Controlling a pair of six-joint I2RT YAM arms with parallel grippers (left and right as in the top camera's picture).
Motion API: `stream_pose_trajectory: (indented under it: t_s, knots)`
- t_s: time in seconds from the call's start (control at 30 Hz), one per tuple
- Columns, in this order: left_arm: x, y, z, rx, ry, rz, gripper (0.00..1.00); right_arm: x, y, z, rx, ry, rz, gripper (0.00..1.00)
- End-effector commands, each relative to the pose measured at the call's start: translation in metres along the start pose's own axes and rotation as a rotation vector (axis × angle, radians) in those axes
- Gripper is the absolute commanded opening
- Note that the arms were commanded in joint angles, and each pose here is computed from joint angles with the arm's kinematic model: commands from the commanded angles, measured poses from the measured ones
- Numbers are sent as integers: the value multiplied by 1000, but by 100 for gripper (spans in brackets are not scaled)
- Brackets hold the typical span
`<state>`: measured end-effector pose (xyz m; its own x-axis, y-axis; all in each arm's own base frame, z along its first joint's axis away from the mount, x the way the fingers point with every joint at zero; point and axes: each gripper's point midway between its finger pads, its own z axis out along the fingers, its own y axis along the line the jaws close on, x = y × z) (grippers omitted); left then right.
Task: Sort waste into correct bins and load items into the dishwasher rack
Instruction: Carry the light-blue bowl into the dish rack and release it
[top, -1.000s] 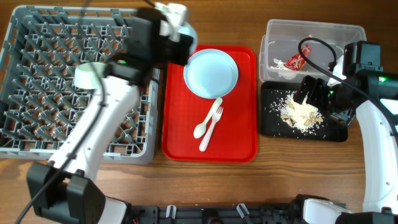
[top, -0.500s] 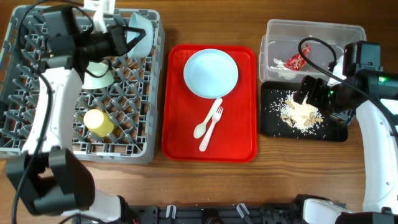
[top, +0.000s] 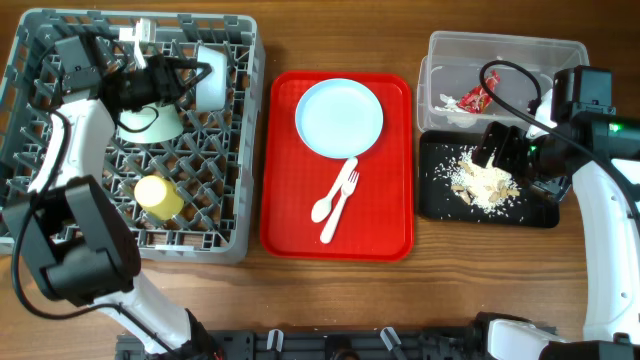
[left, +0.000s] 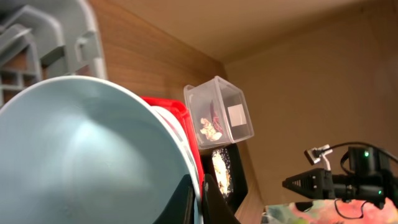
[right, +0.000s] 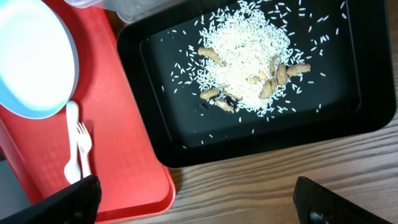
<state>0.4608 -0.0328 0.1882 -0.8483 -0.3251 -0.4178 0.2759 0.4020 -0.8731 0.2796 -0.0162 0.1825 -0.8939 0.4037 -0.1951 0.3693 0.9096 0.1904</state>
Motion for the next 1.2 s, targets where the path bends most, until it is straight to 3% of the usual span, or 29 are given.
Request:
stream_pose_trajectory:
  t_s: [0.0, 0.13, 0.23, 0.27, 0.33, 0.4, 0.43, 0.47, 0.73, 0.93, 1.17]
  knots:
    - [-3, 13, -9, 21, -14, -47, 4, 0, -3, -6, 12, -18, -18, 100]
    - [-8, 31, -23, -43, -51, -72, 4, 0, -3, -6, 12, -18, -18, 100]
    - [-11, 39, -31, -76, -70, -84, 11, 0, -3, -6, 12, -18, -17, 100]
    - [-12, 41, -33, -85, -77, -87, 18, 0, -3, -6, 12, -18, -18, 100]
    - [-13, 42, -36, -87, -82, -89, 50, 0, -3, -6, 12, -18, -17, 100]
    - [-13, 43, -38, -89, -88, -90, 66, 1, -3, -6, 12, -15, -17, 100]
    - [-14, 44, -40, -91, -91, -91, 86, 1, -3, -6, 12, -15, -17, 100]
    - [-14, 44, -41, -92, -93, -92, 100, 1, -3, -6, 12, -15, -17, 100]
    - [-23, 30, -57, -105, -134, -91, 100, 2, -4, -6, 13, -11, -17, 100]
    - [-34, 27, -84, -351, -219, -57, 100, 2, -4, -6, 13, -11, -17, 100]
    - [-32, -33, -88, -343, -235, 30, 100, 2, -4, -6, 13, -12, -17, 100]
